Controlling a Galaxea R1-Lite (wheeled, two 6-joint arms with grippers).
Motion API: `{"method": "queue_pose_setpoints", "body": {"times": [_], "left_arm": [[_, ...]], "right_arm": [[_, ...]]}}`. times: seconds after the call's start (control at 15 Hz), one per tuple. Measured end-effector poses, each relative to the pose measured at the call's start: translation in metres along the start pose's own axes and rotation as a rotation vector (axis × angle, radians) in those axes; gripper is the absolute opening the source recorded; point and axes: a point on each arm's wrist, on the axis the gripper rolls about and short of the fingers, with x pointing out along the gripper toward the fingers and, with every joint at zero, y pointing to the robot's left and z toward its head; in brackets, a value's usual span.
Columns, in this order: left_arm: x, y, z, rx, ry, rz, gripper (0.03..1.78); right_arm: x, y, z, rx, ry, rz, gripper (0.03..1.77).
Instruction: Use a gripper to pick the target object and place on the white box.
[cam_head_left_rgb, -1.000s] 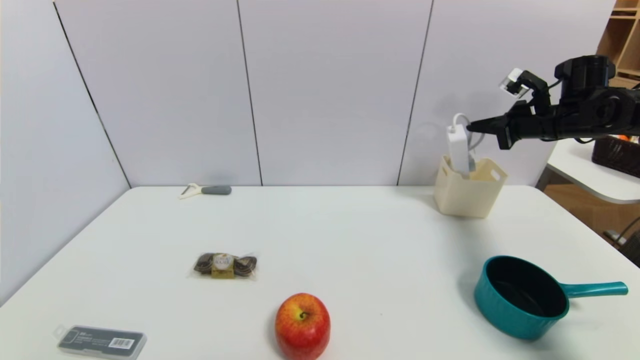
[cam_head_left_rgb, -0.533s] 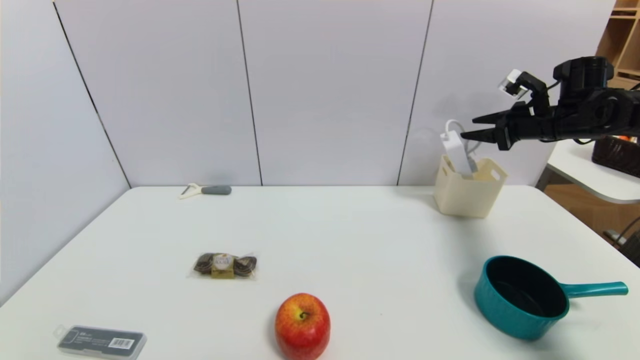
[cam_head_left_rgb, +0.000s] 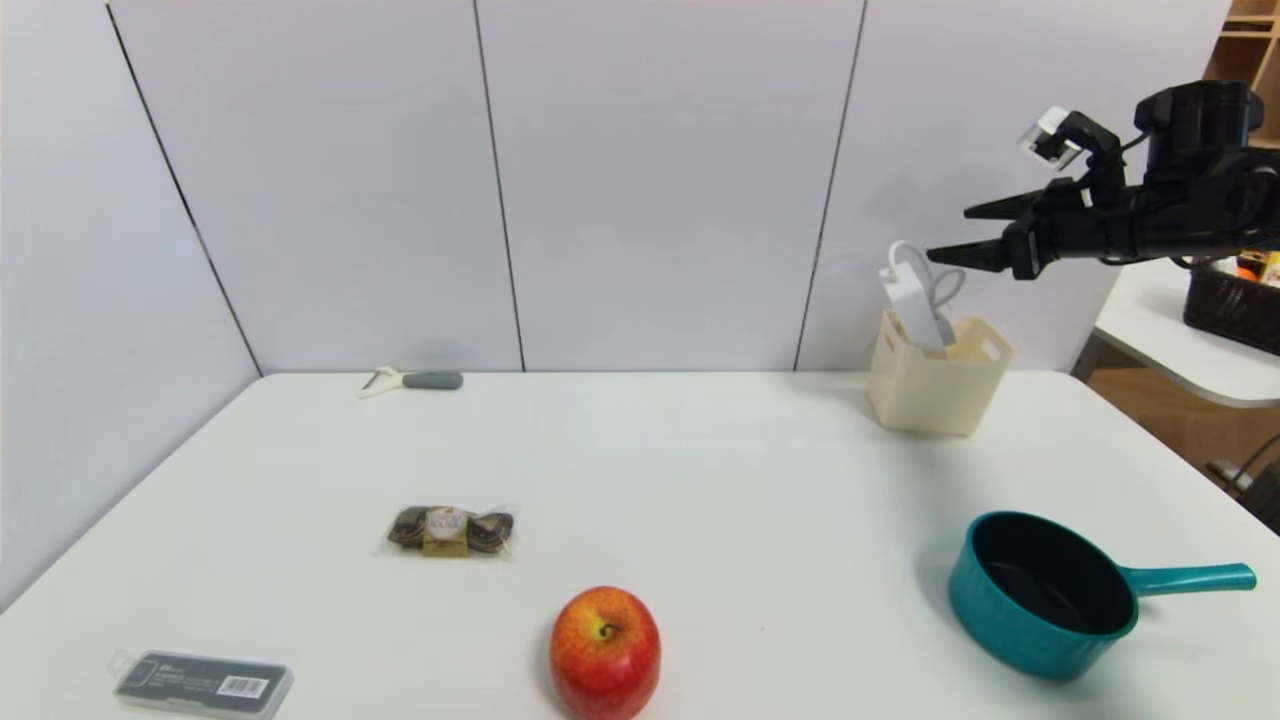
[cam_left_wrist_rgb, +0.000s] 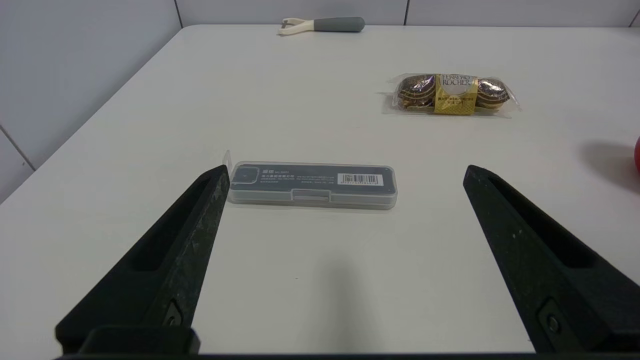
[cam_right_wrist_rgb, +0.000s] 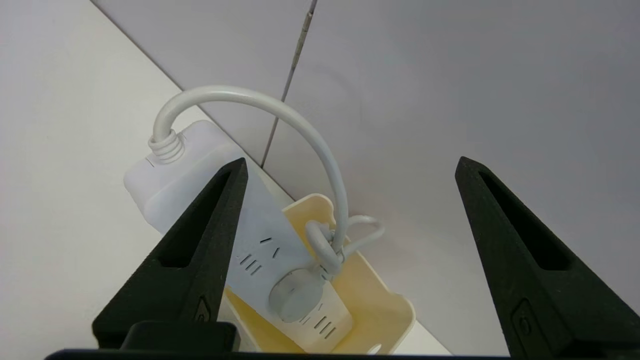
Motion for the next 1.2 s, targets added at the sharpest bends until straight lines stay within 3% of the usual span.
{"method": "queue_pose_setpoints", "body": {"times": [0.67, 1.2], "left_arm": [[0.0, 0.0, 0.0, 0.0, 0.0, 0.0, 1.69], [0.0, 0.0, 0.0, 0.0, 0.0, 0.0, 1.69]], "right_arm": [[-0.07, 0.02, 0.037, 0.059, 0.053, -0.008, 1.64], [-0.176, 0.085, 0.047, 0.106, 0.089, -0.104, 1.68]]}}
